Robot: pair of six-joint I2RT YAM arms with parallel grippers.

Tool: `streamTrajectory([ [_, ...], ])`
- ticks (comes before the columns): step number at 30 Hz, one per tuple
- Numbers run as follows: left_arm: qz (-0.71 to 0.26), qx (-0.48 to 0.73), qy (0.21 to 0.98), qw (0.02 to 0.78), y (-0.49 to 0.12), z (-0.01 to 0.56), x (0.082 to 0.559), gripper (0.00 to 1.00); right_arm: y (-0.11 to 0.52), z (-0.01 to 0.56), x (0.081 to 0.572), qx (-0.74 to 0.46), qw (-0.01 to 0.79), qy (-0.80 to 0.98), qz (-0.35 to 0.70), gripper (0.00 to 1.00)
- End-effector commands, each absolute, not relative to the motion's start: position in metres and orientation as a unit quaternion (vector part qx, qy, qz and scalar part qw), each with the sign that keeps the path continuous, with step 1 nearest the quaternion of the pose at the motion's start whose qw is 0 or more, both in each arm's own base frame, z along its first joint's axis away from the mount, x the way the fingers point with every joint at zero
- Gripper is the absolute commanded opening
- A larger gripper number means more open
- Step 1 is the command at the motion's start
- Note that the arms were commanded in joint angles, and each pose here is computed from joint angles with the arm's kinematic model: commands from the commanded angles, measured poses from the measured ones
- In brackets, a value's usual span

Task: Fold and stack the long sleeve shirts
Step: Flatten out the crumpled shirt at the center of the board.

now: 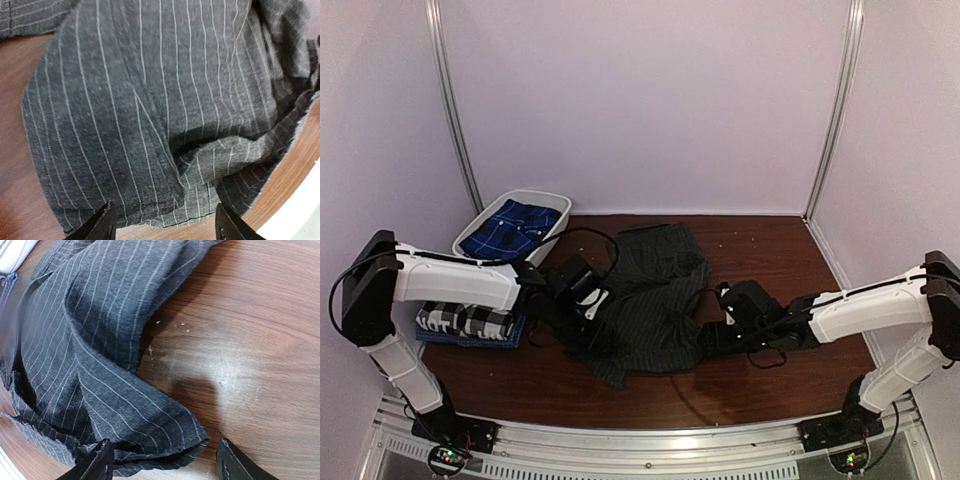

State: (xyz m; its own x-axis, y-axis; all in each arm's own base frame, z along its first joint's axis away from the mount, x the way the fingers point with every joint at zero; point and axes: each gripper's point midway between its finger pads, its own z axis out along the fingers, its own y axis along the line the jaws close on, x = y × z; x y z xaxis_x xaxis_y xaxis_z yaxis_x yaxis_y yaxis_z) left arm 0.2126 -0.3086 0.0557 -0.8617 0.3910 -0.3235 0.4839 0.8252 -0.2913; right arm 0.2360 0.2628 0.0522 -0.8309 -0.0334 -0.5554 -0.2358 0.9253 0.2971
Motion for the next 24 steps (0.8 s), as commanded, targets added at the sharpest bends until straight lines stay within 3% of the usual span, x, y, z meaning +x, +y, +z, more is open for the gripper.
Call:
streamTrajectory([
  [1, -0.139, 0.227, 0.955, 0.134, -0.305, 0.044, 0.218, 0.68, 0.25, 0.054, 0.239, -0.034, 0.306, 0.935, 0.174, 0.72],
  [9, -0.121, 0.236, 0.956, 0.123, -0.313, 0.028, 0.218, 0.62, 0.262, 0.046, 0.243, -0.028, 0.302, 0.93, 0.21, 0.64],
  [14, -0.122, 0.237, 0.957, 0.117, -0.314, 0.027, 0.214, 0.39, 0.273, 0.038, 0.243, -0.04, 0.289, 0.931, 0.221, 0.52],
  [18, -0.128, 0.241, 0.955, 0.119, -0.315, 0.036, 0.211, 0.16, 0.276, 0.04, 0.242, -0.043, 0.286, 0.929, 0.228, 0.36],
  [24, -0.142, 0.24, 0.951, 0.135, -0.317, 0.061, 0.213, 0.0, 0.27, 0.052, 0.241, -0.04, 0.294, 0.929, 0.222, 0.08],
])
